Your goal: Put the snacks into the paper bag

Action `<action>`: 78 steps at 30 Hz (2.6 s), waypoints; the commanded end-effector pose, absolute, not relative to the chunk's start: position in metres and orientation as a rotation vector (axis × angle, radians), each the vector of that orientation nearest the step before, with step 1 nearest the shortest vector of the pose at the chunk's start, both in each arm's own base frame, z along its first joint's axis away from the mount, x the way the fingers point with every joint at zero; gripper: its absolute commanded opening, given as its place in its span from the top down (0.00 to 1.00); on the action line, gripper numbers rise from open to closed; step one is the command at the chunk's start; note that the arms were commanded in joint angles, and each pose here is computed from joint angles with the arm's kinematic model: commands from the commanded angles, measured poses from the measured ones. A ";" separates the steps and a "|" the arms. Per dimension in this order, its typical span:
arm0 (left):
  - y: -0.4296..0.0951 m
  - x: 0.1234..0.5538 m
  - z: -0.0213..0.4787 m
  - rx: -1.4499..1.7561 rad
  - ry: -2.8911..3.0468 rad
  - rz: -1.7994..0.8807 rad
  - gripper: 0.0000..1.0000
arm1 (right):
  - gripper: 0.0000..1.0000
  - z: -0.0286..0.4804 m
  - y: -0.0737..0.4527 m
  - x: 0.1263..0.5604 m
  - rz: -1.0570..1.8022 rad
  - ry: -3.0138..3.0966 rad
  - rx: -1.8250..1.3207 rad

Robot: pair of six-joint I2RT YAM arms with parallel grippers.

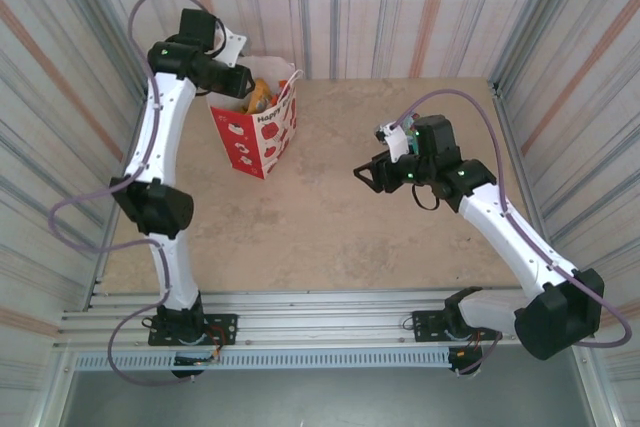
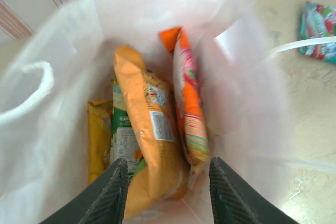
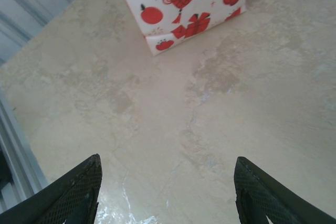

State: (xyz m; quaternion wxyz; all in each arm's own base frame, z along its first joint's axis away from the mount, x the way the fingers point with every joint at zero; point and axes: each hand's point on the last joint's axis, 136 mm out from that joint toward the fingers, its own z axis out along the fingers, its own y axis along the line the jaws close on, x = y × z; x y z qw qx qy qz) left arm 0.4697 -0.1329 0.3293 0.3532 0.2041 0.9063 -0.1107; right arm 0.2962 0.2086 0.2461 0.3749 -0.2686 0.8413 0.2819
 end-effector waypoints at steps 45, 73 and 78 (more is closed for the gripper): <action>-0.287 0.291 0.128 0.646 2.221 -0.569 0.51 | 0.32 0.048 -0.021 0.508 0.522 2.661 0.779; -0.351 0.341 0.159 0.774 1.938 -0.629 0.47 | 1.00 0.102 0.004 0.478 0.491 2.621 0.398; -0.364 0.353 0.172 0.876 1.870 -0.718 0.45 | 1.00 0.126 0.034 0.451 0.412 2.626 0.081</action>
